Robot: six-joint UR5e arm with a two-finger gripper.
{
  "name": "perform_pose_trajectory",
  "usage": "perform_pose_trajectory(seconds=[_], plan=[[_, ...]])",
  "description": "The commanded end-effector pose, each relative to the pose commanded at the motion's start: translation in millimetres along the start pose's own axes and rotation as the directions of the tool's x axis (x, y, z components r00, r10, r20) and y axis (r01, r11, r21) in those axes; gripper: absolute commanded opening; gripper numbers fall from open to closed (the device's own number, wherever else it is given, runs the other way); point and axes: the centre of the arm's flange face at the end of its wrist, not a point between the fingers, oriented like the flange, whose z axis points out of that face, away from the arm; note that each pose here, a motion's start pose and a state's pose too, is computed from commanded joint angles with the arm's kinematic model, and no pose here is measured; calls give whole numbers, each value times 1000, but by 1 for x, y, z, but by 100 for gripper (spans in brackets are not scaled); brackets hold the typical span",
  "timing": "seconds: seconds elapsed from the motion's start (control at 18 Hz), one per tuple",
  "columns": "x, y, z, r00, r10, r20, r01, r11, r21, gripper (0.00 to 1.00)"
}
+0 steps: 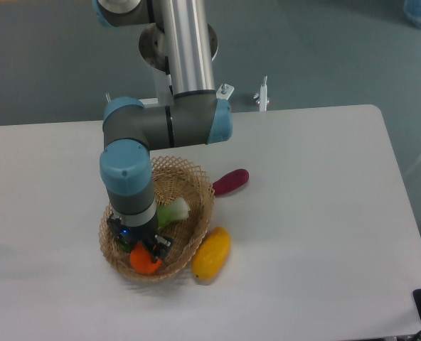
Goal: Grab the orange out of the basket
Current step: 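Lift the held orange up out of the basket and away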
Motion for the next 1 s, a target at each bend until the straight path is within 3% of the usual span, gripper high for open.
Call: perform_pose_trajectory(seconds=[0.33, 0.56, 0.72, 1.0], plan=[[-90, 51, -58, 998, 1, 56, -2, 1000, 25, 54], [-140, 102, -81, 999, 20, 35, -20, 1000, -18, 52], [-181, 139, -109, 999, 29, 34, -29, 999, 15, 52], [-216, 181, -113, 998, 65, 0, -65, 998, -13, 52]])
